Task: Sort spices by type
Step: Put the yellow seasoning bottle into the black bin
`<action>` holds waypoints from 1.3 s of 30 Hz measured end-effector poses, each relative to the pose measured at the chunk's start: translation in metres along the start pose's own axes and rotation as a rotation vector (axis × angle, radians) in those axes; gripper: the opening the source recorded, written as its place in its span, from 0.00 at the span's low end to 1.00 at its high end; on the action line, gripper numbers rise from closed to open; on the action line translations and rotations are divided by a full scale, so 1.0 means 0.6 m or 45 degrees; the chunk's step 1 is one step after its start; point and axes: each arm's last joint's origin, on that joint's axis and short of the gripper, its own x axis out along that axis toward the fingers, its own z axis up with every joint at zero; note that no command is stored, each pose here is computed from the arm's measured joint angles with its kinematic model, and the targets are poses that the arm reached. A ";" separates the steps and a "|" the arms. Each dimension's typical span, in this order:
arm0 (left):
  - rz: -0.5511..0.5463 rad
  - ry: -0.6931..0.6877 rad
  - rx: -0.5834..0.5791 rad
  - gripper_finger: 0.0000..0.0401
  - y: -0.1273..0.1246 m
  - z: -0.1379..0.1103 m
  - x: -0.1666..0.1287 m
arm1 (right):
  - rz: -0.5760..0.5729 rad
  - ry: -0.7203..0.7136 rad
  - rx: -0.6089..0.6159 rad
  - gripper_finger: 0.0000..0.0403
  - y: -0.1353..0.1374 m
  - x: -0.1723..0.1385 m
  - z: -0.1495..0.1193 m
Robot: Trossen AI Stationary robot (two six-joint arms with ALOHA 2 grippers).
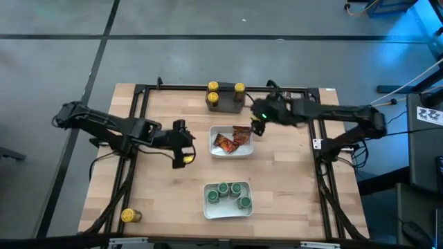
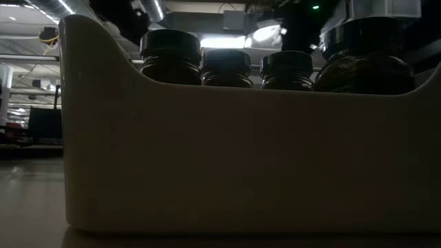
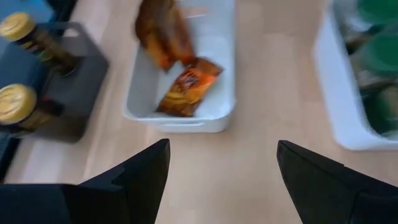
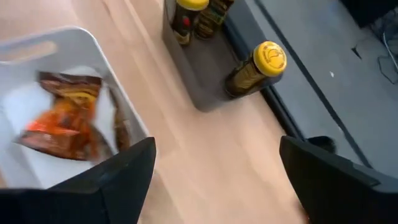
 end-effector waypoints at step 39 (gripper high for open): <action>-0.378 0.764 -0.144 0.70 -0.298 -0.070 -0.172 | 0.620 -0.923 0.624 0.85 0.314 -0.033 -0.221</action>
